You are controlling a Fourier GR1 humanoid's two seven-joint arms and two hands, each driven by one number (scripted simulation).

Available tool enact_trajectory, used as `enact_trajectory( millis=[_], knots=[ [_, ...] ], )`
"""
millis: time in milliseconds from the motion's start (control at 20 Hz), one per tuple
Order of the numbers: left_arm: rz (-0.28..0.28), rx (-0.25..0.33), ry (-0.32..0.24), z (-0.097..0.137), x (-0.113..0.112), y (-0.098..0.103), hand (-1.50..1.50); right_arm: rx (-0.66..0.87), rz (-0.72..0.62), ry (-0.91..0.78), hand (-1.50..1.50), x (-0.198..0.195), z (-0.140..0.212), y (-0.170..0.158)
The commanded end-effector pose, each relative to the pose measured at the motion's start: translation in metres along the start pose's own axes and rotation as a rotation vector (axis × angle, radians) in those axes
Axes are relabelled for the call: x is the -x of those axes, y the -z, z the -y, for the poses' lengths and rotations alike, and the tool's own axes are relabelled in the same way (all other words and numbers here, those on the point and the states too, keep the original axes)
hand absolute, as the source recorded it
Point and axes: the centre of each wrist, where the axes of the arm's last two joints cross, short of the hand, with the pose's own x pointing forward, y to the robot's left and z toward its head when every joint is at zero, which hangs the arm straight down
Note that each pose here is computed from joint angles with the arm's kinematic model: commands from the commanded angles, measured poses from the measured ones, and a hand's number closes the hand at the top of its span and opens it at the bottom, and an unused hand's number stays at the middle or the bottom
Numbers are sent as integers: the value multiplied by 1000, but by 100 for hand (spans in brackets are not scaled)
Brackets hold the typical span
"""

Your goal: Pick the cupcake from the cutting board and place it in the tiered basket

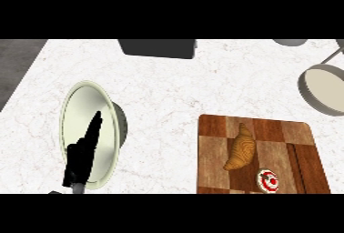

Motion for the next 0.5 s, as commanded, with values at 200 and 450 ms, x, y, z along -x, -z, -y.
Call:
enact_trajectory(
  millis=[200,450],
  knots=[
    [-47,-5,-8,-8,9,-4,0,-59,-186,-97,-150,-40,-24,3],
    [-63,-33,2,-3,17,-5,0,-95,-200,-125,-150,-61,-39,5]
  ],
)
